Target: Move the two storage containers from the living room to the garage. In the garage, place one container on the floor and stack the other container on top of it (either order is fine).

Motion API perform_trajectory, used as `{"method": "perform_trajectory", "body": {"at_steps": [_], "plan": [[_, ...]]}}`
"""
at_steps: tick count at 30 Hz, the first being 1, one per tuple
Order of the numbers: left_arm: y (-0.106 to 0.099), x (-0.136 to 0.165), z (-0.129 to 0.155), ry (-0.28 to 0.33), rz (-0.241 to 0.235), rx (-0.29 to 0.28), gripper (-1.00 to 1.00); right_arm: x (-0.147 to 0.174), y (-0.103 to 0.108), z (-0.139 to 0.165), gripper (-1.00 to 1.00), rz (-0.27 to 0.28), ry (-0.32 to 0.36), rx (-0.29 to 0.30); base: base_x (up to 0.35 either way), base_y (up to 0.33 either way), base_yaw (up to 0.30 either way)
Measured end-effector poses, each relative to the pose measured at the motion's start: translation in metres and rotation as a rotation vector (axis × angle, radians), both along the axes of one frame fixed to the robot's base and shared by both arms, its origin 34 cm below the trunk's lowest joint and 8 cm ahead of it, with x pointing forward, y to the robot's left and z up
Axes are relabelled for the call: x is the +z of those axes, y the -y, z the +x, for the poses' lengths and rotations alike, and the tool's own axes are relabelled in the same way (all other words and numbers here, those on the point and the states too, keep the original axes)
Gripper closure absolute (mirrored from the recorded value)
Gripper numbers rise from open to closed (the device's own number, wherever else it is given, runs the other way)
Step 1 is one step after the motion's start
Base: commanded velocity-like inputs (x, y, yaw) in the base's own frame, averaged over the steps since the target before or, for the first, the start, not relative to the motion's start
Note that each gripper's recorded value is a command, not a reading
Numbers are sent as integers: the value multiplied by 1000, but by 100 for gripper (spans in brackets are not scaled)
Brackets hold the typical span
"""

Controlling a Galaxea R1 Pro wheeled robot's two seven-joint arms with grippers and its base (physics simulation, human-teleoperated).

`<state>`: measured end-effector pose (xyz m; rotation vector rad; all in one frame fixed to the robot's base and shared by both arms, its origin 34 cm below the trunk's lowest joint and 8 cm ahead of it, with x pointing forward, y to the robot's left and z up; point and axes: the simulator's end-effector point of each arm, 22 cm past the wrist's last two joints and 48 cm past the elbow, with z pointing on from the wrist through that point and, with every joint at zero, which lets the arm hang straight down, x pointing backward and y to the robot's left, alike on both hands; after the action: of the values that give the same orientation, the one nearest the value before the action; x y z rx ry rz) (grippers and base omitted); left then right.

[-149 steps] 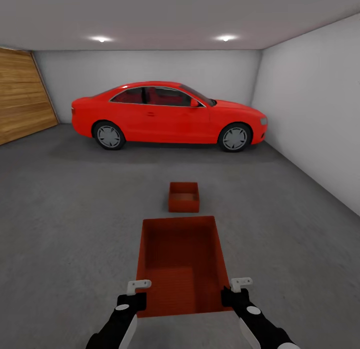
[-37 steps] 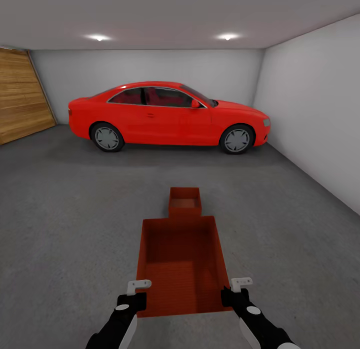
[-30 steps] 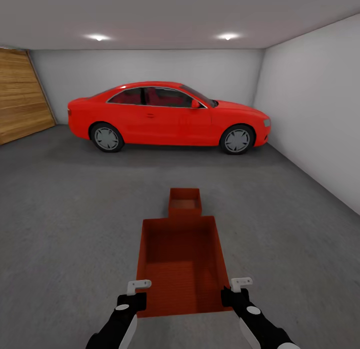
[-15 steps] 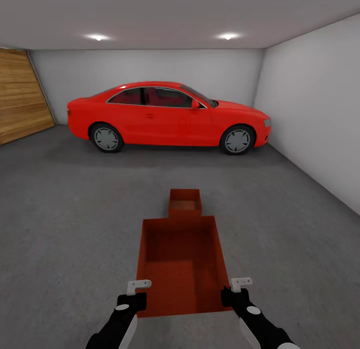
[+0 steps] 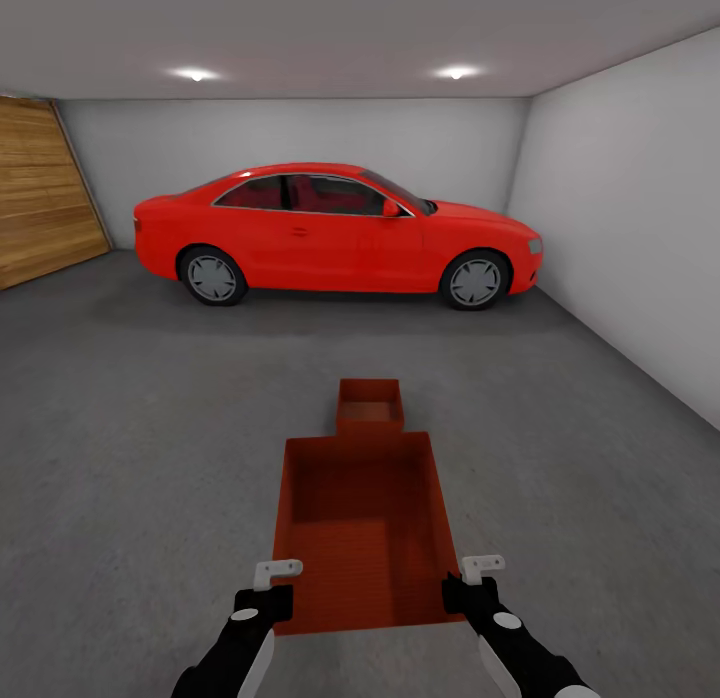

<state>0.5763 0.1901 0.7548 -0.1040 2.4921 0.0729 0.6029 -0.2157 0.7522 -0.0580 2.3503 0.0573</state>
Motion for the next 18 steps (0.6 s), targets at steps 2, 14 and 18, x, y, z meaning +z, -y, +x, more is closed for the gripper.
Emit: {"method": "perform_trajectory", "body": {"at_steps": [2,14,18], "plan": [[0,0,0,0,0,0,100,0,0,0,100,0,0,0,8,-1,0],[0,0,0,0,0,0,100,0,0,0,100,0,0,0,1,-27,0],[0,0,0,0,0,0,100,0,0,0,100,0,0,0,0,-24,0]]}}
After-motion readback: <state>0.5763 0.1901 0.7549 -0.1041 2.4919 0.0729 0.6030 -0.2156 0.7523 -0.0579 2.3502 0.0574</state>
